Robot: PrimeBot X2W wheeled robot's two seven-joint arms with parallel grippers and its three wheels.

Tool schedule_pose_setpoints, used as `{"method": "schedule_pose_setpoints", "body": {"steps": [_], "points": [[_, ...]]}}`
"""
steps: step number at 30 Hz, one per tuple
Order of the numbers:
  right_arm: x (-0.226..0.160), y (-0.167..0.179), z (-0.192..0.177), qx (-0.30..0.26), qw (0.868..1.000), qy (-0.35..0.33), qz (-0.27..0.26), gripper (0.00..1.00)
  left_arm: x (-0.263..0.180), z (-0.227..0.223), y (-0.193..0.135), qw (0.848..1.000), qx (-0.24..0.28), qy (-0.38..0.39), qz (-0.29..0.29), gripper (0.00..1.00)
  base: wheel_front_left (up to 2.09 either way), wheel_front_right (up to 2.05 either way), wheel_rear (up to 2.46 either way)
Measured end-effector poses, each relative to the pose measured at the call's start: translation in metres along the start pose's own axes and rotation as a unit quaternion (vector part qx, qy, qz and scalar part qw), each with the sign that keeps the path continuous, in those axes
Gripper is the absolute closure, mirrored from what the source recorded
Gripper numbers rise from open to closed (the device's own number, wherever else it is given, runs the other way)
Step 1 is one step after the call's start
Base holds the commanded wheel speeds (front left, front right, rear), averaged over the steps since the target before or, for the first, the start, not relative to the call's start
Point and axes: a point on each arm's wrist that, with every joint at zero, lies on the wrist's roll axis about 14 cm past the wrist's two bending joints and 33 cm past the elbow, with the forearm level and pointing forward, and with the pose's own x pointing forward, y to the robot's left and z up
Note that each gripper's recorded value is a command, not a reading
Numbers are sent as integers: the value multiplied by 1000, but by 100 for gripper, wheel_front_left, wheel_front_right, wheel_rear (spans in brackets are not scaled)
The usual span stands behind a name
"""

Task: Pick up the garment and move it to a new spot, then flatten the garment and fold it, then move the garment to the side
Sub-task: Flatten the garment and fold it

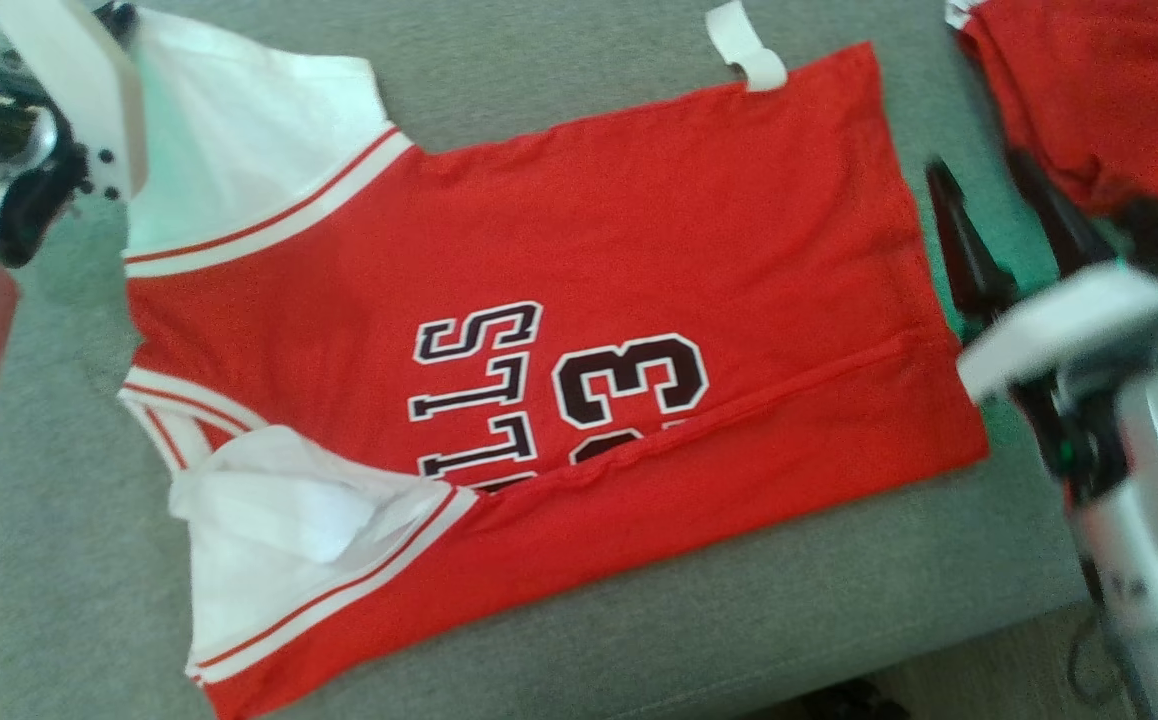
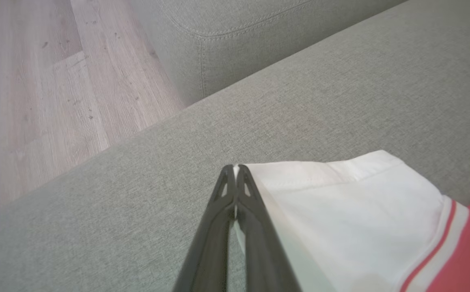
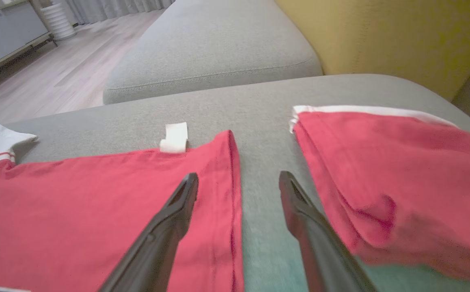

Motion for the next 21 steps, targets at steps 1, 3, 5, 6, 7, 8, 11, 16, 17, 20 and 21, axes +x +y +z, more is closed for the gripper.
{"method": "schedule_pose_setpoints", "body": {"steps": [1, 3, 5, 6, 7, 8, 11, 16, 17, 20, 21], "points": [[8, 5, 5, -5, 1000, 5, 8, 0, -2, 1, 0, 1000, 3, -3, 1, 100, 0, 0, 0], [24, 11, 13, -12, 1000, 15, 18, 0, -7, 0, -1, 1000, 10, -4, 2, 100, 0, 0, 0], [38, 15, 15, -16, 999, 29, 23, 0, -10, -2, -2, 1000, 20, -5, -1, 100, 0, 0, 0], [45, 16, 15, -18, 999, 36, 25, 0, -12, -2, -2, 1000, 23, -6, -1, 100, 0, 0, 0], [51, 17, 14, -19, 999, 43, 25, 0, -13, -2, -2, 1000, 25, -9, -1, 100, 0, 0, 0], [51, 17, 14, -19, 999, 43, 25, 0, -13, -2, -2, 1000, 25, -9, -1, 100, 0, 0, 0], [67, 17, 6, -19, 997, 69, 23, 0, -16, -2, -2, 999, 35, -14, -1, 100, 0, 0, 0], [86, 17, -9, -42, 993, 106, 18, 0, -19, -1, 0, 999, 41, -26, -2, 100, 0, 0, 0], [89, 18, -10, -45, 993, 108, 18, 0, -19, -2, 1, 999, 42, -26, -1, 100, 0, 0, 0], [94, 17, -13, -55, 992, 115, 15, 0, -20, -5, 0, 999, 44, -25, -3, 100, 0, 0, 0], [95, 17, -13, -59, 991, 115, 15, 2, -20, -6, 0, 999, 45, -24, -3, 100, 0, 0, 0]]}}
